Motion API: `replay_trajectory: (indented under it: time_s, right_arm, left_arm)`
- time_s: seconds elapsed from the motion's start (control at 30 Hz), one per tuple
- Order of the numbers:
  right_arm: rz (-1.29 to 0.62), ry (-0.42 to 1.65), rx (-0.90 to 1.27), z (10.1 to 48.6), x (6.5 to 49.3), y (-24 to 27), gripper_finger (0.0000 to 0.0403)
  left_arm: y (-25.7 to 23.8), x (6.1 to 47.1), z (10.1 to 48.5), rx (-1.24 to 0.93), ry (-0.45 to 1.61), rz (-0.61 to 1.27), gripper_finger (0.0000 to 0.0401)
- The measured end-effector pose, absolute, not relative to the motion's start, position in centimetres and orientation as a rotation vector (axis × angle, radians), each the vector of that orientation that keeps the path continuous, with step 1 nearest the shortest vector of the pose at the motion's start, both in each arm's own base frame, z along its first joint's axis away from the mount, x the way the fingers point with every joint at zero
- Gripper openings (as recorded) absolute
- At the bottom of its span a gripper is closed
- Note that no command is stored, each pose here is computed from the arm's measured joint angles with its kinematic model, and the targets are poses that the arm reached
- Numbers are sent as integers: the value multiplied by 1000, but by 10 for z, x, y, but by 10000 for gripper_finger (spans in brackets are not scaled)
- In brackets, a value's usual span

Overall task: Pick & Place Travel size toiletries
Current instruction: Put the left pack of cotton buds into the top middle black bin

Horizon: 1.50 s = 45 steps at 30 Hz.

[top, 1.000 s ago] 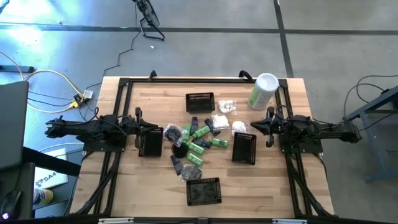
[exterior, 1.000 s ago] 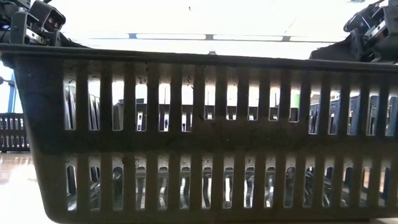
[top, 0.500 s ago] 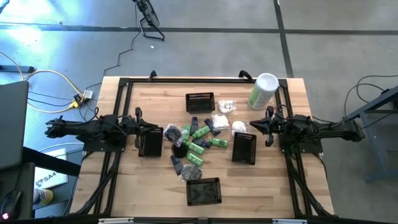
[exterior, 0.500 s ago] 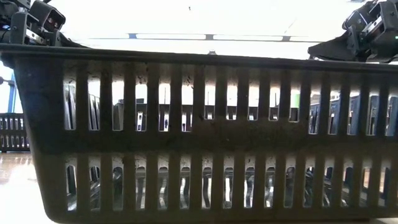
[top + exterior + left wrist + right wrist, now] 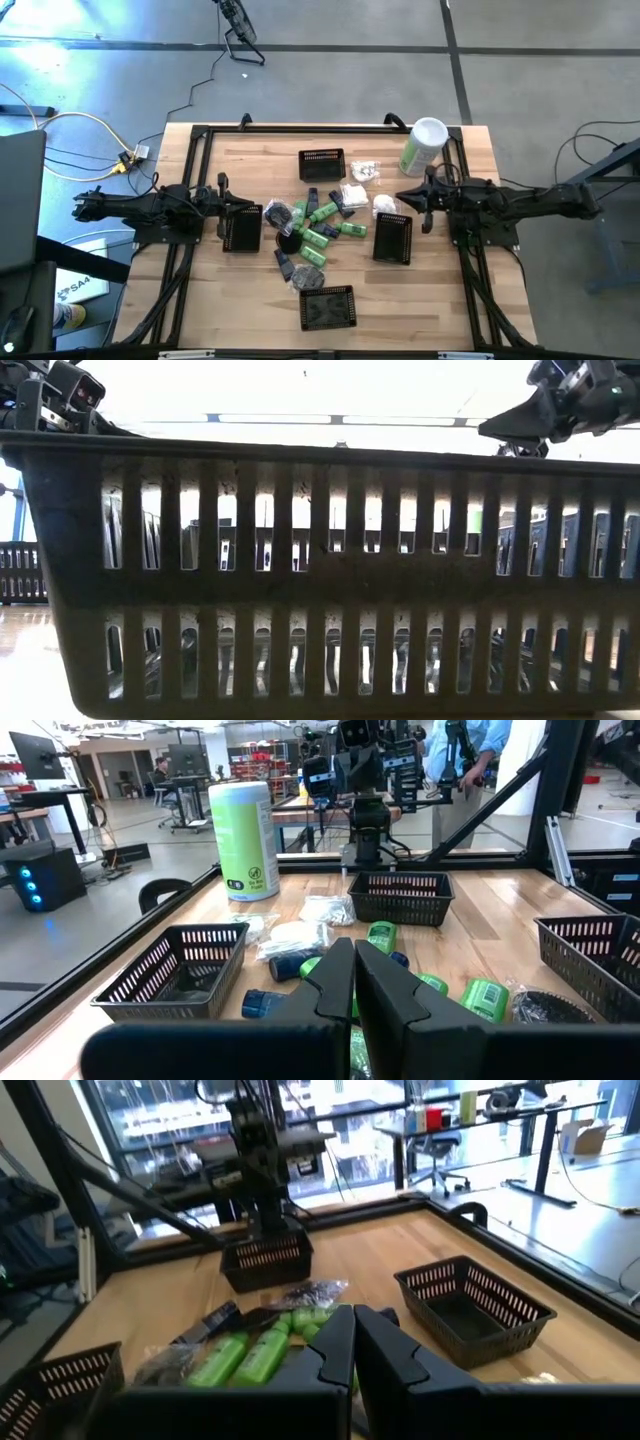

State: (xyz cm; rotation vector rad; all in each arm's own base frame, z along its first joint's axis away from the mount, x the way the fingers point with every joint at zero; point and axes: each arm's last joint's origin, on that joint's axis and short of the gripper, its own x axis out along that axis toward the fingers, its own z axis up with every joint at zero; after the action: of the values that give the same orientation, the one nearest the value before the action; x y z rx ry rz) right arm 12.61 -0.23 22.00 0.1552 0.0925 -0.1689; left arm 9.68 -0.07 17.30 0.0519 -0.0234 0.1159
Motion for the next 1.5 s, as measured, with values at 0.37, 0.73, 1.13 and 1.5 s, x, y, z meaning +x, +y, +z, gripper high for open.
replay_trajectory:
  time_s: [0.37,0.73,1.13,1.5]
  right_arm:
    - [-210,312,113,239,168,-2,3]
    - [-230,593,85,257,212,-1,3]
    - [-241,834,49,246,255,0,2]
    - [-343,1024,-42,193,282,-2,2]
  left_arm:
    - [-1,97,173,52,-23,116,10]
    - [-1,97,173,52,-23,117,10]
    - [-1,97,173,52,-23,118,10]
    - [-1,97,172,52,-16,120,10]
